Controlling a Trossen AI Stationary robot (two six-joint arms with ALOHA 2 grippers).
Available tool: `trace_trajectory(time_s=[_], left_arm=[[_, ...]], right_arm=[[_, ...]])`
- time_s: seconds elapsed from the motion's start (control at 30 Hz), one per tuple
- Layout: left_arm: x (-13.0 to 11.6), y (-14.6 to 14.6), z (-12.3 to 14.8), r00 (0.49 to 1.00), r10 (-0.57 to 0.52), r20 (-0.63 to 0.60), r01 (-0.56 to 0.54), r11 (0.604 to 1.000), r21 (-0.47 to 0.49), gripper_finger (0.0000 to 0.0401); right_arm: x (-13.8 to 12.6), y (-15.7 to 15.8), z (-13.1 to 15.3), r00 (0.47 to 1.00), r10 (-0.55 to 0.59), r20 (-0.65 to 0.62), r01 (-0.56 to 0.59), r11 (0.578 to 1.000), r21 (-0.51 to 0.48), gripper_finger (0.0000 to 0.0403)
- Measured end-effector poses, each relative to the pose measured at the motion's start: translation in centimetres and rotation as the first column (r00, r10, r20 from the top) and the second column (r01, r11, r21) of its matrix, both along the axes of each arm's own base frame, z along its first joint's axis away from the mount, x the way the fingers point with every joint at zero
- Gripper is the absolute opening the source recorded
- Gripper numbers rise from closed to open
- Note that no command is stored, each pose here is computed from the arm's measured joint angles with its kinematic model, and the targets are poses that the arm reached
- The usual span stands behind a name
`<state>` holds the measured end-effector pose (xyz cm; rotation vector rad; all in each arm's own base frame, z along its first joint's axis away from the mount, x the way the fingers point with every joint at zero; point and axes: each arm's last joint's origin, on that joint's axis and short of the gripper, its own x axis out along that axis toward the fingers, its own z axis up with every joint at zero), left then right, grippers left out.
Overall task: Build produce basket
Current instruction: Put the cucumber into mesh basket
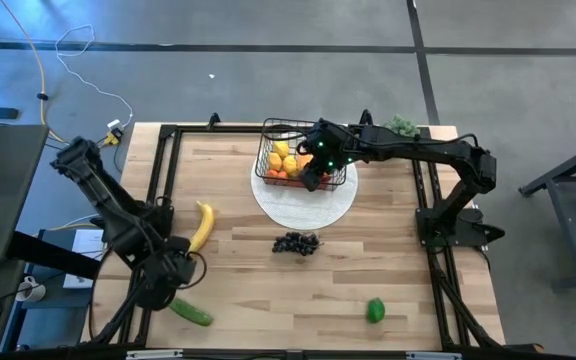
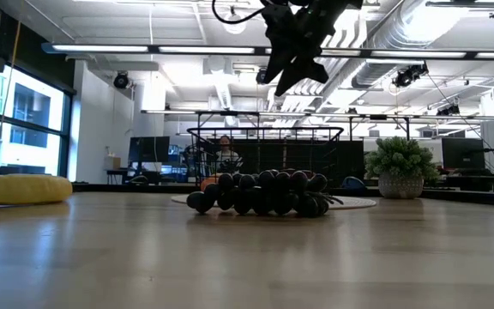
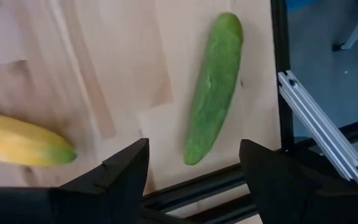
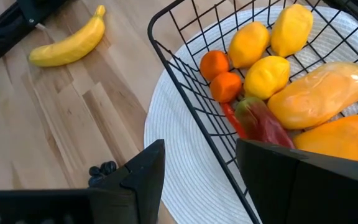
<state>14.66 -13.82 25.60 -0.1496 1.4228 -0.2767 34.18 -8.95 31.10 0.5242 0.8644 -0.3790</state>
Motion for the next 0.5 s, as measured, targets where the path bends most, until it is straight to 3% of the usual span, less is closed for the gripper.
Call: trace_trajectory(time_s=[0.37,0.5], left_arm=[[-0.8,-2.1,-2.8,0.999,0.023,0.045,-0.018,0.993,-0.116,0.0241],[-1.0,-2.5,-4.1,0.999,0.037,0.025,-0.034,0.993,-0.116,0.0241]], right_arm=[[0.0,0.0,0.0,1.0,-0.007,0.001,0.007,1.0,0.005,0.0178],[0.0,0.0,0.0,1.0,-0.007,0.001,0.007,1.0,0.005,0.0178]])
